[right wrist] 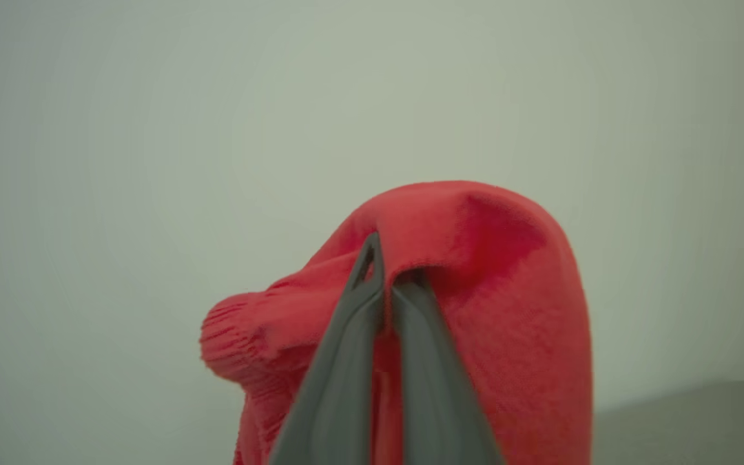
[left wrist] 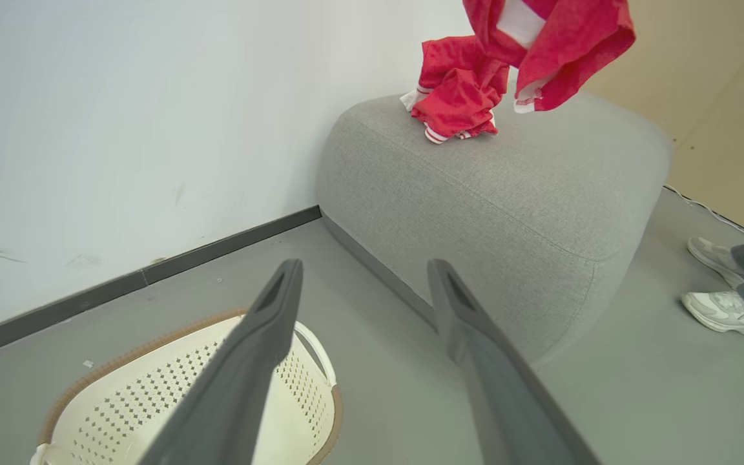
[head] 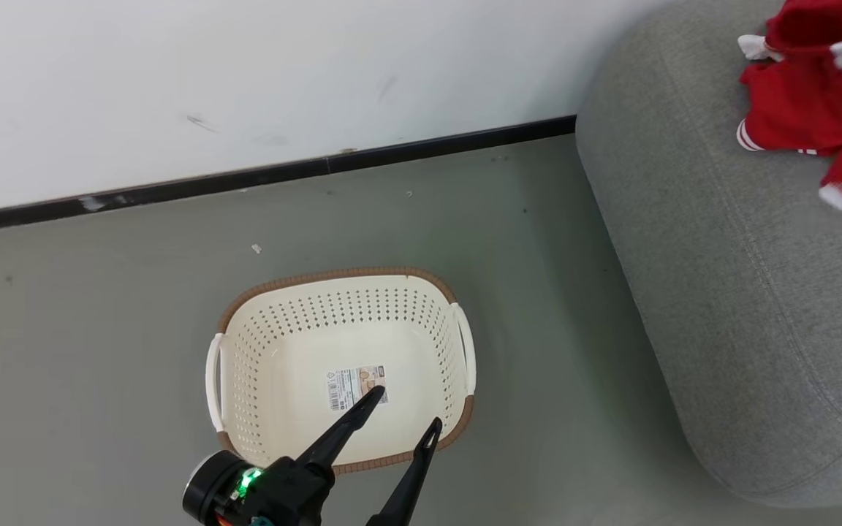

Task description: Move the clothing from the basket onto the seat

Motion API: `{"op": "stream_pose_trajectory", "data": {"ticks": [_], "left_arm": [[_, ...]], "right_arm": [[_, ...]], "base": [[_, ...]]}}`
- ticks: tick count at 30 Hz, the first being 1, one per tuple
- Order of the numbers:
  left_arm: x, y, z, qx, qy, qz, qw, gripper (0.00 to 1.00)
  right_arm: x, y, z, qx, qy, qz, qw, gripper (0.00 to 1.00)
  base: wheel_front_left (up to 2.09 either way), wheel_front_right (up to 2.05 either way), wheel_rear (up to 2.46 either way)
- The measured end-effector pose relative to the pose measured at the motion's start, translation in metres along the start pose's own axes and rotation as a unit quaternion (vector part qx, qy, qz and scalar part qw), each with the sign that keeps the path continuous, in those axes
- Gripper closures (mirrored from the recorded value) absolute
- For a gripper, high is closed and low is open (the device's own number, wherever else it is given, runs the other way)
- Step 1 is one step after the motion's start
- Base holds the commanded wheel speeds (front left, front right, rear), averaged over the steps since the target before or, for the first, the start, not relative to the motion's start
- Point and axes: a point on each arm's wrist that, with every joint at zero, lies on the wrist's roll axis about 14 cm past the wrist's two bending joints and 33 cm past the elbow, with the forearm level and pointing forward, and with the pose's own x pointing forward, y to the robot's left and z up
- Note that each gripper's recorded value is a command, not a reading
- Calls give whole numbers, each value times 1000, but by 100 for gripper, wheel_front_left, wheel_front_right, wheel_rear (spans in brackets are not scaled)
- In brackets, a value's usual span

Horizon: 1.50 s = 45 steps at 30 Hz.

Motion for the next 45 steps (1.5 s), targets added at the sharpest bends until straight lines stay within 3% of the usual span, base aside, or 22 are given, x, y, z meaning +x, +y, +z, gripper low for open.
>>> {"op": "stream_pose_trajectory", "data": {"ticks": [5, 9, 13, 30, 45], "left_arm": [[-2, 16, -8, -1, 16, 17, 1000, 0], [-3, 25, -18, -5, 35, 25, 999, 0], [-3, 30, -25, -13, 47, 28, 998, 0], [5, 68, -46, -20, 72, 52, 996, 0], [19, 87, -60, -24, 80, 51, 995, 0]], "right_arm": [[19, -22, -16, 52, 11, -57, 997, 100], [16, -48, -55, 134, 50, -134, 981, 100], [20, -60, -76, 153, 66, -167, 972, 100], [81, -67, -56, 126, -5, -186, 974, 100], [98, -88, -27, 66, -55, -209, 974, 100]], "base": [[0, 0, 0], [0, 0, 0], [0, 0, 0], [0, 0, 0], [0, 0, 0]]}}
